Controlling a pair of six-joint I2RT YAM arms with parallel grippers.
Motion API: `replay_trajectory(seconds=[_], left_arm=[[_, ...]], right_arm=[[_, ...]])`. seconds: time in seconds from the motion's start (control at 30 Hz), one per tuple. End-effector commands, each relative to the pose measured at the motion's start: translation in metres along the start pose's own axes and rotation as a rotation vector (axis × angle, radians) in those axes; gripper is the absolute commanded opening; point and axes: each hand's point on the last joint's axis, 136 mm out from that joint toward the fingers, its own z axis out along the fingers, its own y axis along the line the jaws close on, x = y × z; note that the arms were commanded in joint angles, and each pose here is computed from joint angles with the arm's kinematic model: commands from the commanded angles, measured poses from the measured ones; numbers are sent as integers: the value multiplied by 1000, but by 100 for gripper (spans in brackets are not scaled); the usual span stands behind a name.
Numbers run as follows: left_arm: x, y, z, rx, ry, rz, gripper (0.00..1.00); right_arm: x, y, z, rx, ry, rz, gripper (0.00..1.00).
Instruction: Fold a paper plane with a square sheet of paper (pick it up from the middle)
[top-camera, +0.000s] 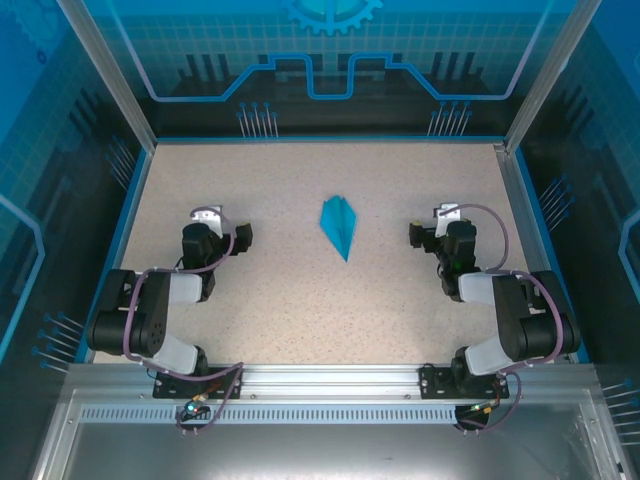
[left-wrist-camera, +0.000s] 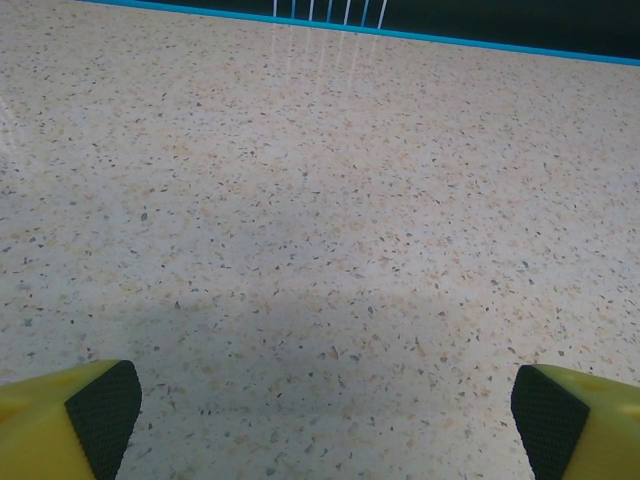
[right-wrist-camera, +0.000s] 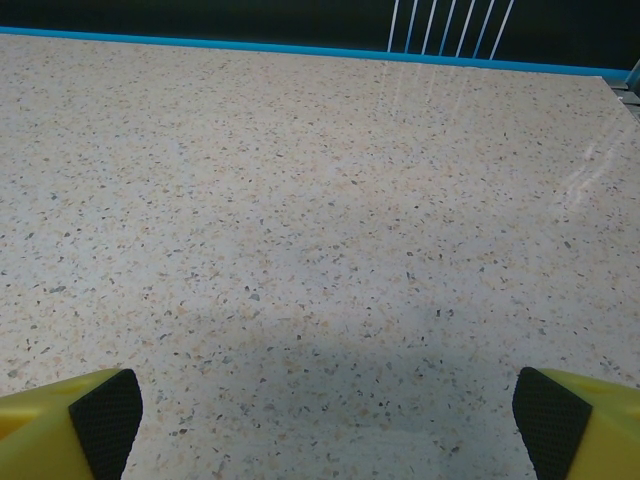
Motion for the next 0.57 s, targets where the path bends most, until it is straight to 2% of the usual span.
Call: replay_trajectory(seconds=[0.0,0.47,0.53], left_arm=[[-10,0,3,-11,-23,39,99],[-8,-2,4,-17,-16,53,99],[-9,-2,4,-17,-18,52,98]], right_arm=[[-5,-1,2,-1,-22,-10,99],[-5,-2,2,0,-20,-11,99],[-6,4,1,-33,-28,-22,99]])
